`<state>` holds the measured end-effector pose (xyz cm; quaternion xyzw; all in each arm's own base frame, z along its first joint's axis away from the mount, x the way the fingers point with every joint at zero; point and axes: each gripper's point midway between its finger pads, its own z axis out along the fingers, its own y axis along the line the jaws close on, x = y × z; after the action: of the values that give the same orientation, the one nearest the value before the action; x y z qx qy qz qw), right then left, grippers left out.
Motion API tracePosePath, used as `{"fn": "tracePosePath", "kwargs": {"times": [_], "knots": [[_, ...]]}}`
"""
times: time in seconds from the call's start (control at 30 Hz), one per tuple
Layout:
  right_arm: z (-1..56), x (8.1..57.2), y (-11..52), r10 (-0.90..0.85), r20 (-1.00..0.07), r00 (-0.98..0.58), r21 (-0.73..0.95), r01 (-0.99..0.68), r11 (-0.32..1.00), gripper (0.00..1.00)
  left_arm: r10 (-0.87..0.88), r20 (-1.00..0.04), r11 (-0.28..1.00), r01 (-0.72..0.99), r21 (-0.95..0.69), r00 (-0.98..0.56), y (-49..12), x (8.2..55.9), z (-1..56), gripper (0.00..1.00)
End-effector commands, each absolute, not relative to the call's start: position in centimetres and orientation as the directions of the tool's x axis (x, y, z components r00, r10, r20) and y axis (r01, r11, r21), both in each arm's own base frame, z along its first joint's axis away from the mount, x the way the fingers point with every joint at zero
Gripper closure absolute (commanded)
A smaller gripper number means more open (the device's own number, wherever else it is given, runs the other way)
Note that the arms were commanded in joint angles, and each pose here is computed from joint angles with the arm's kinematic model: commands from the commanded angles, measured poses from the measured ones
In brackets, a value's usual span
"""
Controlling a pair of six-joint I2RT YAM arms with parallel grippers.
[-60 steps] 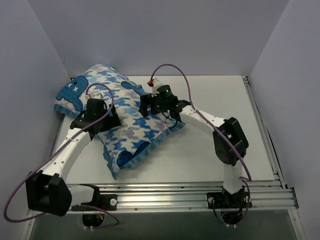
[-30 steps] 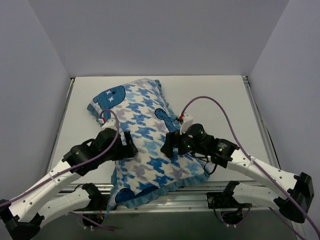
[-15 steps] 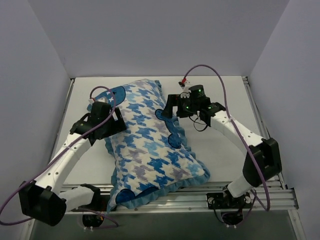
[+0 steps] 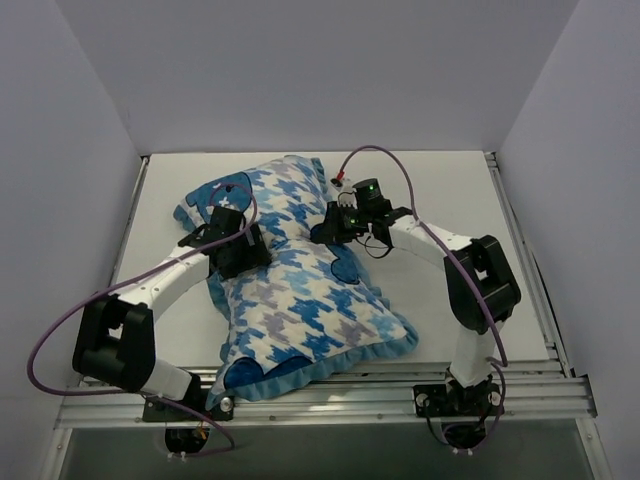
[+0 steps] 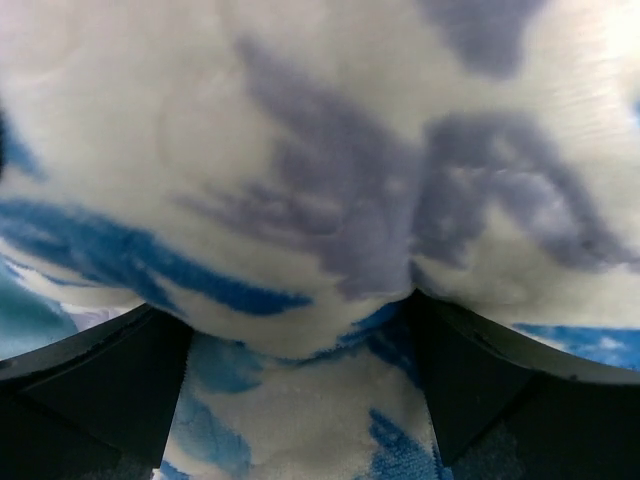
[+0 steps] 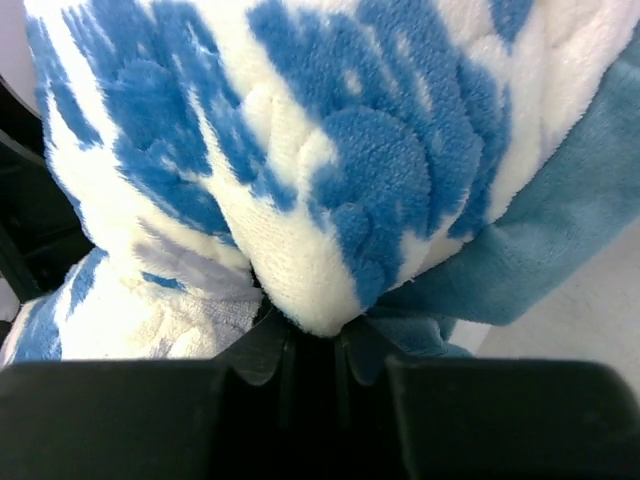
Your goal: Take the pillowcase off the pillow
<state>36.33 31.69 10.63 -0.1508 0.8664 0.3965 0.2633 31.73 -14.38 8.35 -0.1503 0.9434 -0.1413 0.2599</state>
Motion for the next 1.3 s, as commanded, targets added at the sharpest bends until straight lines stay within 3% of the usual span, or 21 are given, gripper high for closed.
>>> {"fn": "tracePosePath", "kwargs": {"times": [0.0, 0.13, 0.17, 0.4, 0.57, 0.77, 0.9, 0.93, 1.13, 1.27], "knots": [[14.9, 33.9, 33.6, -0.104, -0.621, -0.777, 0.628, -0.572, 0.528, 1.0, -0.297, -0.452, 0.909, -0.103, -0.404, -0.841, -18.9, 32.4, 7.8, 0.06], [21.6, 34.6, 31.5, -0.101, -0.711, -0.696, 0.534, -0.628, 0.566, 1.0, -0.264, -0.505, 0.89, -0.005, -0.456, -0.821, -23.4, 34.2, 11.5, 0.06], [25.5, 35.1, 31.3, -0.082, -0.769, -0.634, 0.488, -0.666, 0.564, 1.0, -0.275, -0.531, 0.871, 0.026, -0.49, -0.802, -25.0, 35.5, 13.7, 0.06], [34.0, 34.2, 29.1, -0.102, -0.845, -0.525, 0.359, -0.698, 0.62, 1.0, -0.327, -0.626, 0.784, 0.166, -0.598, -0.708, -32.1, 37.7, 23.2, 0.06], [33.3, 33.8, 30.9, -0.148, -0.842, -0.518, 0.319, -0.7, 0.638, 1.0, -0.465, -0.646, 0.75, 0.118, -0.651, -0.605, -29.5, 37.2, 26.6, 0.06], [25.1, 32.5, 35.5, -0.266, -0.759, -0.595, 0.325, -0.7, 0.636, 0.96, -0.591, -0.569, 0.759, -0.156, -0.632, -0.572, -19.7, 32.0, 21.4, 0.06], [22.8, 28.6, 39.5, -0.346, -0.737, -0.58, 0.305, -0.743, 0.595, 0.79, -0.592, -0.605, 0.782, -0.2, -0.59, -0.533, -14.4, 26.9, 21.2, 0.06], [22.8, 28.0, 40.1, -0.356, -0.738, -0.573, 0.294, -0.749, 0.594, 0.68, -0.583, -0.619, 0.791, -0.193, -0.581, -0.527, -12.9, 24.8, 22.0, 0.06], [28.6, 24.2, 42.9, -0.347, -0.817, -0.461, 0.22, -0.805, 0.551, 0.31, -0.537, -0.7, 0.835, -0.177, -0.521, -0.471, -7.9, 19.4, 25.2, 0.06], [32.0, 24.0, 41.7, -0.264, -0.861, -0.435, 0.22, -0.786, 0.578, 0.19, -0.517, -0.71, 0.845, -0.152, -0.513, -0.479, -7.7, 18.8, 25.8, 0.06]]}}
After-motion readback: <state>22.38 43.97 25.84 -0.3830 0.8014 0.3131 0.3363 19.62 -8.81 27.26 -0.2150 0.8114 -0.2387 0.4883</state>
